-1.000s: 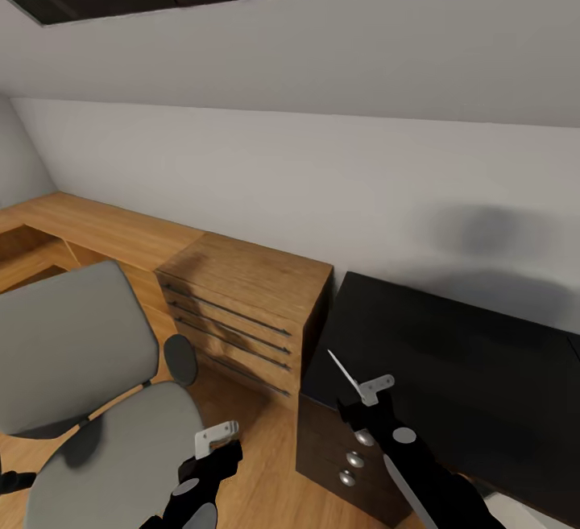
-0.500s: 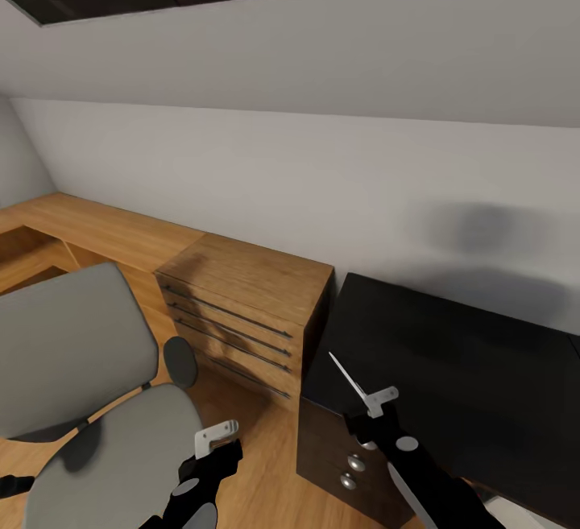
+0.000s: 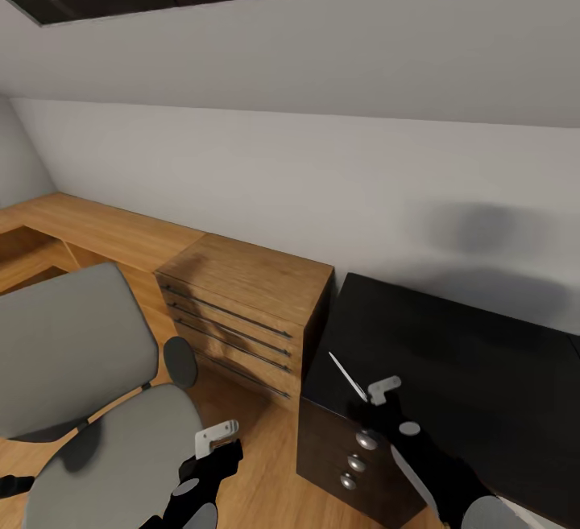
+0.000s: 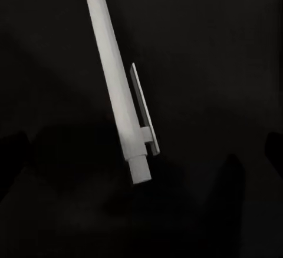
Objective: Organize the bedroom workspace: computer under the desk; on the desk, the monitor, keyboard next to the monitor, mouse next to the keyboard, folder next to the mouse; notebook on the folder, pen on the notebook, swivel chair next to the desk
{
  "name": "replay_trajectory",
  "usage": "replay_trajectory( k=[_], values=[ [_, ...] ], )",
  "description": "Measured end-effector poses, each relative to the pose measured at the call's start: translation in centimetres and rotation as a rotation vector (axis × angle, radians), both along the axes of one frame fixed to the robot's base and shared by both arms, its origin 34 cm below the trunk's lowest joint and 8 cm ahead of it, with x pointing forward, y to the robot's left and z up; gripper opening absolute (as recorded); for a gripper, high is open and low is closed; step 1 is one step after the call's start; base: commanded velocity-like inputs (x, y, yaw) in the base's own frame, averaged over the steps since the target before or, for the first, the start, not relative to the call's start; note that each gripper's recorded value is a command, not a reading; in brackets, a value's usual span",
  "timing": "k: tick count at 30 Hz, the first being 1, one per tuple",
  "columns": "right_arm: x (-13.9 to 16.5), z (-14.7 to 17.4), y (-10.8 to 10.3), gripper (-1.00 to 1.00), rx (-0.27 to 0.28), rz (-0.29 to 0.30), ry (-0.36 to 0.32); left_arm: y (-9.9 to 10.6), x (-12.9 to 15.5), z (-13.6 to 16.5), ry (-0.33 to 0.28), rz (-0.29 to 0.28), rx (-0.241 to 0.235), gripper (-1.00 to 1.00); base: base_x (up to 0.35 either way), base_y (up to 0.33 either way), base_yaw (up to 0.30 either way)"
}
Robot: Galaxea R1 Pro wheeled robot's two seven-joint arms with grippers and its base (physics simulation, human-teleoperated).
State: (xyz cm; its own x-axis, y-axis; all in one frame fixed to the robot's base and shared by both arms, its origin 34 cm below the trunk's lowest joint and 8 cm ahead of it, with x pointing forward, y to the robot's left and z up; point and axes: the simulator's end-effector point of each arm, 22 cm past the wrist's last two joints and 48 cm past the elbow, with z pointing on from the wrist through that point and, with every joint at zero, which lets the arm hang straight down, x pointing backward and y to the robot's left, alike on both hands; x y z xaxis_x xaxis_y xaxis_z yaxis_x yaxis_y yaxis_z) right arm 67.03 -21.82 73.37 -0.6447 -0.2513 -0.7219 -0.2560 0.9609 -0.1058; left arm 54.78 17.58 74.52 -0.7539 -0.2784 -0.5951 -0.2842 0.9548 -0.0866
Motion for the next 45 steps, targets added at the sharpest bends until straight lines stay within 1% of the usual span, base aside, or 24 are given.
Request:
replay_trajectory(
  k=[8,26,45],
  values=[
    [0.39,-0.02,-0.07,1.00,0.004,0.007,-0.003,-0.02,0.00,0.02,0.000,0.000,0.000,1.00,0.000,0.000,0.000],
    [0.46,-0.07,0.45,1.00,0.007,0.011,0.000,-0.04,0.01,0.03,-0.001,0.000,-0.001,1.00,0.000,0.000,0.000],
    [0.45,-0.08,0.52,1.00,0.008,0.012,0.001,-0.07,-0.01,0.03,0.000,-0.001,-0.001,1.00,0.000,0.000,0.000]
  ],
)
